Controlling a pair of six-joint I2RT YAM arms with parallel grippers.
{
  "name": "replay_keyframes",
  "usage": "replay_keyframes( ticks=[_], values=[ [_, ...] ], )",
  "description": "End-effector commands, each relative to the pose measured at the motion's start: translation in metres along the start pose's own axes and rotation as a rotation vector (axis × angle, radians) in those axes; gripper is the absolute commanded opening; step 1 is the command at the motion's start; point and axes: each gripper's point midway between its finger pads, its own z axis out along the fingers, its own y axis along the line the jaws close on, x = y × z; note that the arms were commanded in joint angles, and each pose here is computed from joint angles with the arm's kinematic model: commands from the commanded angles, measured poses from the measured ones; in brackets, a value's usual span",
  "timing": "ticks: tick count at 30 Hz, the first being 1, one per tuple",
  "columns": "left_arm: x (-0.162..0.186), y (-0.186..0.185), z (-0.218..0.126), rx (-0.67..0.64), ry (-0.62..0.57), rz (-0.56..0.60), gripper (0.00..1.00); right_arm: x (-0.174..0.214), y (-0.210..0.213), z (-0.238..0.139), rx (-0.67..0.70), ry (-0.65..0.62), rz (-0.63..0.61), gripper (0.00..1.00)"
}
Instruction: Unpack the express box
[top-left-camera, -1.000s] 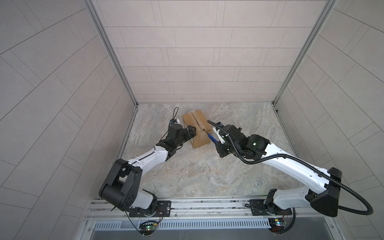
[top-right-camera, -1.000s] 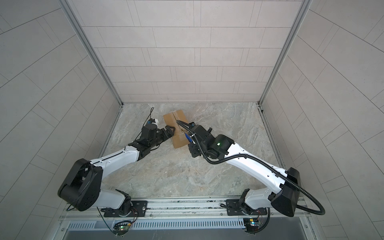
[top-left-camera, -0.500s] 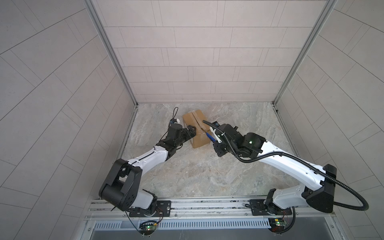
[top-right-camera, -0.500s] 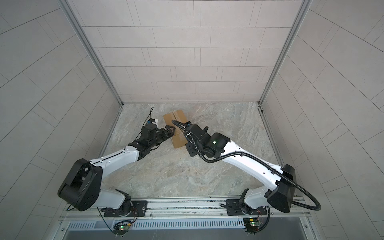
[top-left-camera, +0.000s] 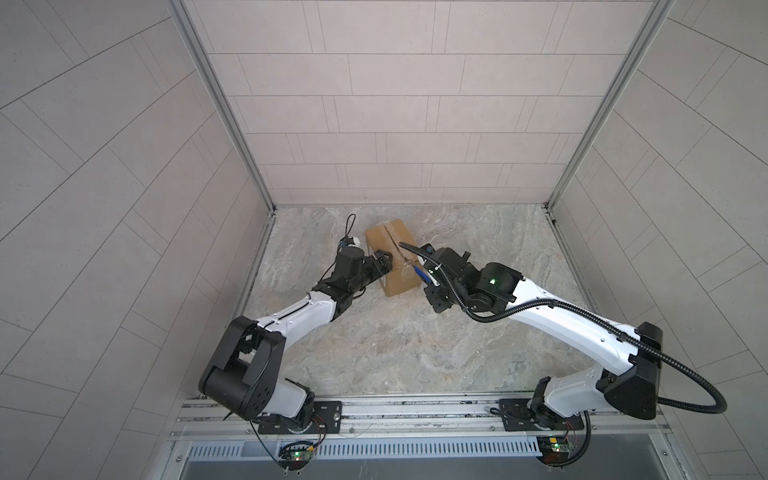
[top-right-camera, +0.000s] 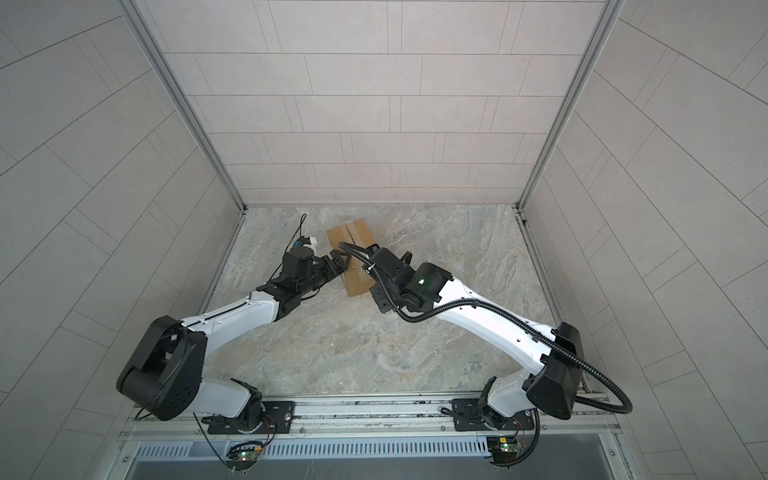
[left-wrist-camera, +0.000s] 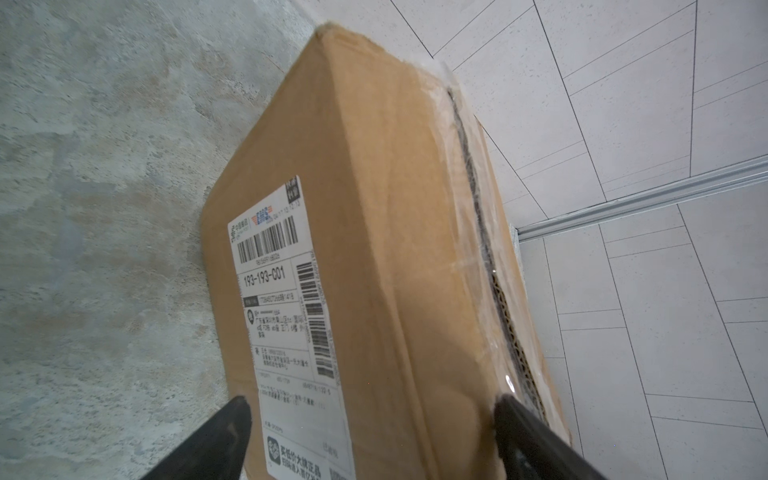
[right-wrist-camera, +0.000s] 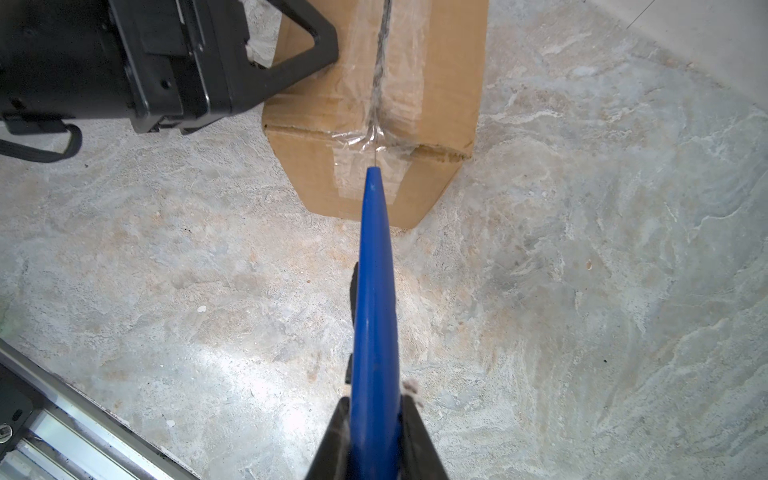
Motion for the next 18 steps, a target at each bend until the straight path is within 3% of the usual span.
replay_keyframes(
  ticks=[1,18],
  values=[
    [0.006,0.009,0.003,-0.013,0.014,-0.006,0.94,0.001,-0.003,-0.001,0.031,0.008,-0.020,0.00],
    [0.009,0.010,0.003,-0.004,0.017,-0.019,0.94,-0.005,0.003,0.018,0.044,0.020,-0.039,0.00]
  ],
)
